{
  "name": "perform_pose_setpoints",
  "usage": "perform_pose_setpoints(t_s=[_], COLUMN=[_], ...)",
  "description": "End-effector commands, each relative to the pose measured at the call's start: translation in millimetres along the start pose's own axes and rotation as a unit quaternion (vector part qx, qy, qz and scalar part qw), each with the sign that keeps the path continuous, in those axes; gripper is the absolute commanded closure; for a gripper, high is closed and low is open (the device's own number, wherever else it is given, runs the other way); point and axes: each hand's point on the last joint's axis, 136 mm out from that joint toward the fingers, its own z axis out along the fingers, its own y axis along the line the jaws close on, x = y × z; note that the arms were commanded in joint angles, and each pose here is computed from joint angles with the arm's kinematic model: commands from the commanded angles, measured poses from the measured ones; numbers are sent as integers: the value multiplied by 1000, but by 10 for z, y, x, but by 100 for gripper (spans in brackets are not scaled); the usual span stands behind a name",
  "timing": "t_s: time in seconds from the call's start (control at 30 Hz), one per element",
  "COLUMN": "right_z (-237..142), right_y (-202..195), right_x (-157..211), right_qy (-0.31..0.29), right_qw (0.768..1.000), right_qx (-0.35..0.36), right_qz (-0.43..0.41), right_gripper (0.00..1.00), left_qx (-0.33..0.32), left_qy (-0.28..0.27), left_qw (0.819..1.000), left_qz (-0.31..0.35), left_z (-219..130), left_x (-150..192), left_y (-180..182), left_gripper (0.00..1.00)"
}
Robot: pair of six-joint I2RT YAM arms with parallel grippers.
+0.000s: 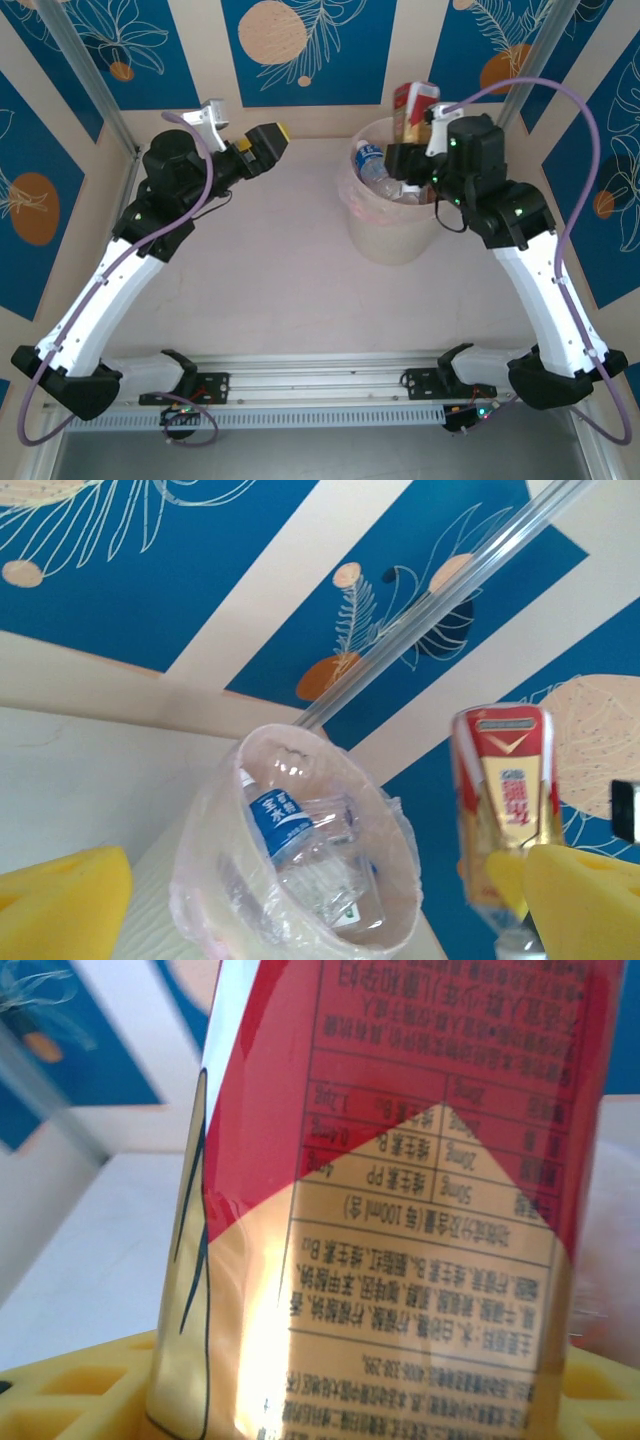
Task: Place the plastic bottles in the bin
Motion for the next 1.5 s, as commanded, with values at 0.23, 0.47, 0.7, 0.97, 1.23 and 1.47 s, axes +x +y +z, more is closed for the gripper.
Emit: perform_pose_setpoints(t_s=[0.23, 0.47, 0.7, 0.97, 1.23, 1.47], right_z=[331, 572, 807, 826, 773, 650], right_y=[-703, -951, -1066, -1141, -1242, -1179], right_x=[112, 181, 403, 687, 963, 910], right_qy=[28, 45, 87, 139, 176, 171], right_qw=[990, 983, 979, 972, 963, 966], right_qx=[132, 168, 178, 186, 205, 193], right_qz=[-51, -61, -51, -27, -15, -4], right_gripper=[52, 52, 52, 51, 46, 24], left_qx=[-52, -56, -62, -67, -65, -64], left_qy=[50, 55, 55, 55, 56, 55], left_qw=[997, 997, 996, 996, 996, 996], left_qz=[-6, -10, -13, -15, -20, -20], left_z=[171, 190, 190, 187, 202, 220], left_x=[299, 332, 341, 339, 349, 338], left_y=[433, 483, 544, 587, 592, 585], left_gripper=[0, 1, 1, 1, 0, 1])
